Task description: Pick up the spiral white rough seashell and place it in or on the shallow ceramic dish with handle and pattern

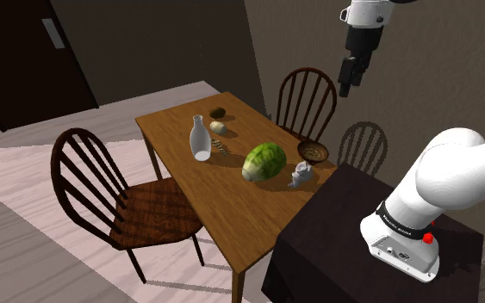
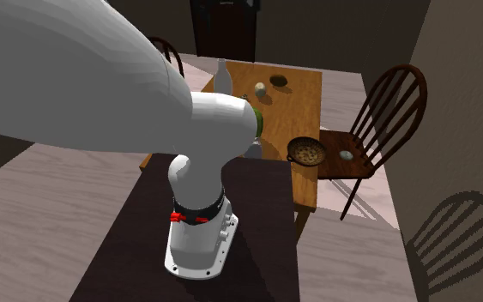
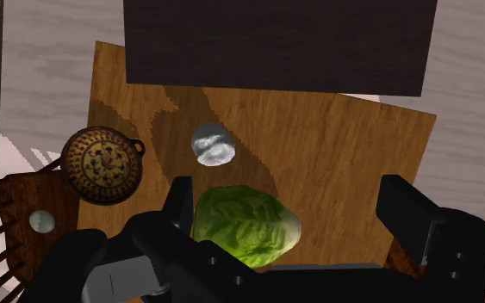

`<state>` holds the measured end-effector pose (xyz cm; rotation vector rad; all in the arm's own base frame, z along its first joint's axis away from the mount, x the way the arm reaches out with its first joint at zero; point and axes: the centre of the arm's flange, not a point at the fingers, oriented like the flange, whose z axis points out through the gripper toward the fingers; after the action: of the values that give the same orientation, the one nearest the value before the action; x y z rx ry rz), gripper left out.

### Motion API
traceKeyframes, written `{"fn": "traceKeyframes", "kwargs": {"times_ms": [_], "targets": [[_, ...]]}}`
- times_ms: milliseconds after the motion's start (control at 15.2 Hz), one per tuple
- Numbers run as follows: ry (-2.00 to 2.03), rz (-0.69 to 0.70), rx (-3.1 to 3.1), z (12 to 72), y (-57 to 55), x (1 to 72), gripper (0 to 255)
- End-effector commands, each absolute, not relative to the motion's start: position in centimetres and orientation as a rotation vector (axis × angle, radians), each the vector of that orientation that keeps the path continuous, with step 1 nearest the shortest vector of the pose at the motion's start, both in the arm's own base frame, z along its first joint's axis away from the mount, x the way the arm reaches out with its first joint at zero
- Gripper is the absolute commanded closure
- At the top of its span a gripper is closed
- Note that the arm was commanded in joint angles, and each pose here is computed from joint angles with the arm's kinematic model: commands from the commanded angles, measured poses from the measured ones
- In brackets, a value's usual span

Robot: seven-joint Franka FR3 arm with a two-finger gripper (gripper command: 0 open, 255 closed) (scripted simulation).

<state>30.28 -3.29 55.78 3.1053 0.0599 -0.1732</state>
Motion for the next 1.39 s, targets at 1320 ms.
{"fn": "traceKeyframes", "kwargs": {"times_ms": [1320], "targets": [[0.214,-0.034,3.044,30.2,-5.7,34.3,0]]}}
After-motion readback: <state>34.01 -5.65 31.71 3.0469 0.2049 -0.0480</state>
